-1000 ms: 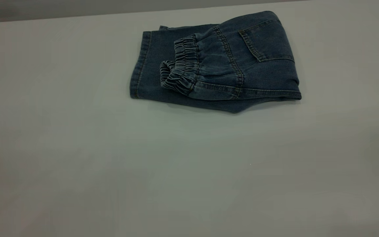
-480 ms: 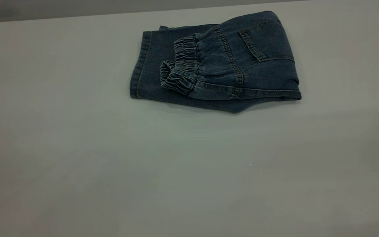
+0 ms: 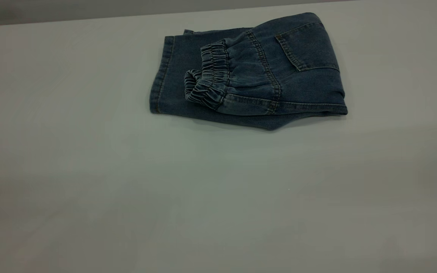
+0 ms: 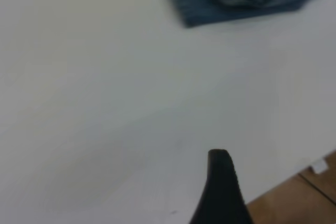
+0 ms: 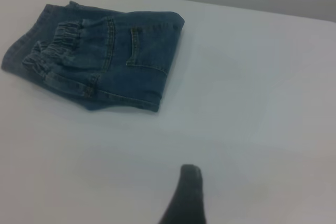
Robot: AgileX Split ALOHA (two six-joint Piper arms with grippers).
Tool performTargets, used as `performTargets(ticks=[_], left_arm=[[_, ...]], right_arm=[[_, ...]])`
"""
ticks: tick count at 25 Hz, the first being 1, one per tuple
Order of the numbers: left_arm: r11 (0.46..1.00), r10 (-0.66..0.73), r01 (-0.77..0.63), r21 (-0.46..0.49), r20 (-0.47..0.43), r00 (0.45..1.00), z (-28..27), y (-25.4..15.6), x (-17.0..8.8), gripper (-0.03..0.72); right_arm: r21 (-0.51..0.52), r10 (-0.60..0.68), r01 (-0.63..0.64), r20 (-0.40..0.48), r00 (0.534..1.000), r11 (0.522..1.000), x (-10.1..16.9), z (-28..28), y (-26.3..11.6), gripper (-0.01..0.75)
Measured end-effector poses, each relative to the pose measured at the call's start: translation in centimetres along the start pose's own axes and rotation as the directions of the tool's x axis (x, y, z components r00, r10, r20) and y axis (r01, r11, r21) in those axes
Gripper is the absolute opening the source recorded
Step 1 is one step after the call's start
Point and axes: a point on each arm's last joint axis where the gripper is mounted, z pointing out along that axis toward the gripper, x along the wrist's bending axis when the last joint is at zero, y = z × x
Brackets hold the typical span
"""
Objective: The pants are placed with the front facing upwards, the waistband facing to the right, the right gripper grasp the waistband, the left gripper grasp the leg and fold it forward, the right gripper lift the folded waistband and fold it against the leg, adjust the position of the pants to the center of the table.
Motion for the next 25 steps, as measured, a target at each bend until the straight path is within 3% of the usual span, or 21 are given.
performTargets(ticks=[4,25], left_arm=[[0.999,0.053,-0.053,-0.005,0.069,0.996,0.83,-0.33,-0.69,0.469],[0.999,0.046,-0.045,-0.006,0.046,0.998,0.77,-0.30,-0.58,0.469]], right_arm=[[0.000,-0.001,0.001,-0.001,1.000,1.000,0.01,0.00,0.00,0.587],[-0.001,0.000,0.000,-0.006,1.000,1.000,0.05,0.00,0.01,0.587]])
